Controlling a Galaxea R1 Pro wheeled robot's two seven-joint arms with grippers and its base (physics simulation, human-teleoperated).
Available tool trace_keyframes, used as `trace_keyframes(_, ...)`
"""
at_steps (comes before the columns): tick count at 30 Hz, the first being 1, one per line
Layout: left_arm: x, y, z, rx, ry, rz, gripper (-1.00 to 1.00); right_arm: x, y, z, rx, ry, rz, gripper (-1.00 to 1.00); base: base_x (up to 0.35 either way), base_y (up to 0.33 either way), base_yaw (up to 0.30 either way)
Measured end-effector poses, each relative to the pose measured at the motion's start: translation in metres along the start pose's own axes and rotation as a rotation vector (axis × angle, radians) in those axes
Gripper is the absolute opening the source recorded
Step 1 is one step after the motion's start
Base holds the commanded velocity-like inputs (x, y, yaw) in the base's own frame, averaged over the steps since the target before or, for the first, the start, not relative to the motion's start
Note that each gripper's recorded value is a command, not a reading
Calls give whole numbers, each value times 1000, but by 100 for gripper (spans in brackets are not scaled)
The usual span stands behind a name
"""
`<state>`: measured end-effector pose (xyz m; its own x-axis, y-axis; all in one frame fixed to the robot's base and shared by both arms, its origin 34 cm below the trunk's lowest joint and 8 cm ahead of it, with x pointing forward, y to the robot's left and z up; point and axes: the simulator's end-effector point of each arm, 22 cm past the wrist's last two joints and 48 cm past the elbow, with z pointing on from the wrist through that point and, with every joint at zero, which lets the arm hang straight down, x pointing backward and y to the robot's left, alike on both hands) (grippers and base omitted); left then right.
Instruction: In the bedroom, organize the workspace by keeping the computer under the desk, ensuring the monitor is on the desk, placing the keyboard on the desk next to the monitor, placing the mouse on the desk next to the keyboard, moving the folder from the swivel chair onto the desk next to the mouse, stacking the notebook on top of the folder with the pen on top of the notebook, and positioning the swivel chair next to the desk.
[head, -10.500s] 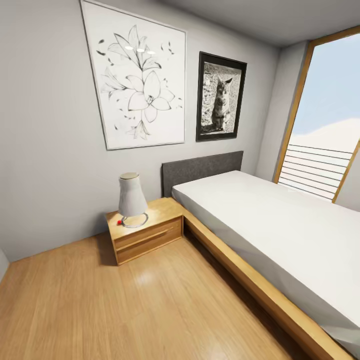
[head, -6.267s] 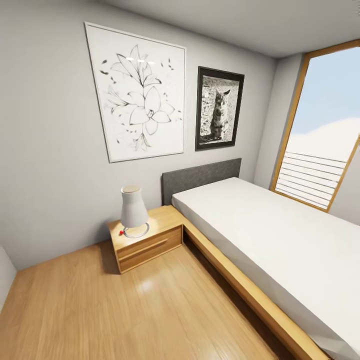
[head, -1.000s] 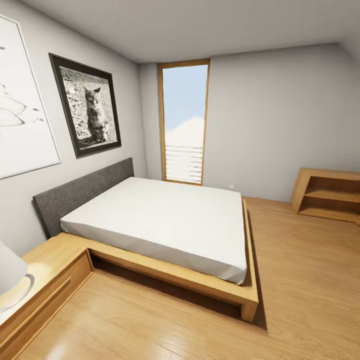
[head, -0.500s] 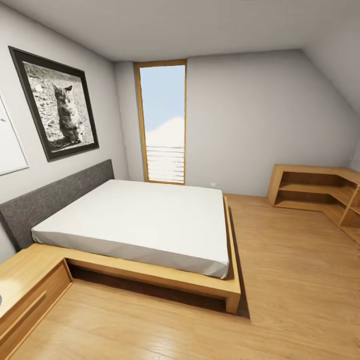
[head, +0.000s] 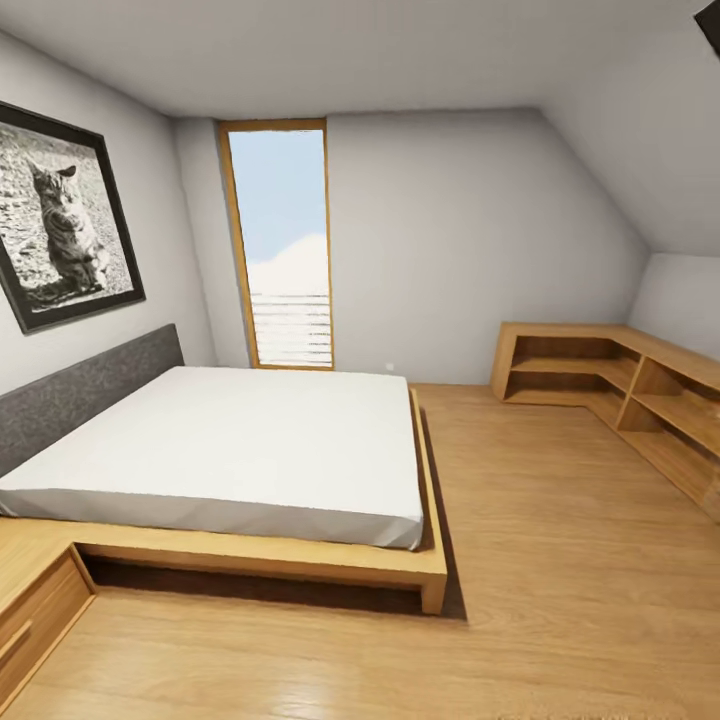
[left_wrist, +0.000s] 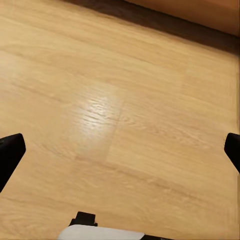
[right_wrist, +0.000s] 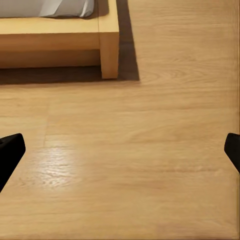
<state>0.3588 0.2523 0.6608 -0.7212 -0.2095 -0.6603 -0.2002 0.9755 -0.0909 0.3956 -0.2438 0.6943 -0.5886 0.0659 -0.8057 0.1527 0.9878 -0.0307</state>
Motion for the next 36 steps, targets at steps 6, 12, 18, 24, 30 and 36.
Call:
trace_keyframes(6, -1, 0, 0, 0, -2, -1, 100, -2, -1, 0, 0, -8, 1, 100, 29, 123, -270)
trace_keyframes(12, -1, 0, 0, 0, -3, -1, 100, -5, -1, 0, 1, -21, 3, 100, 154, 256, -268)
trace_keyframes(18, 0, 0, 0, -1, 1, 0, 100, -4, -1, 0, 2, -19, 3, 100, 163, 180, -215)
trace_keyframes(24, 3, 1, 0, -2, 8, 0, 100, -1, -1, 0, 2, -11, 2, 100, 41, 40, -163)
trace_keyframes(30, 7, 2, -1, -4, 19, 1, 100, 1, -1, -1, 3, -4, 1, 100, 7, 7, -151)
trace_keyframes(36, 11, 2, -1, -6, 27, 2, 100, 5, -1, -1, 3, 4, 0, 100, 1, 1, -149)
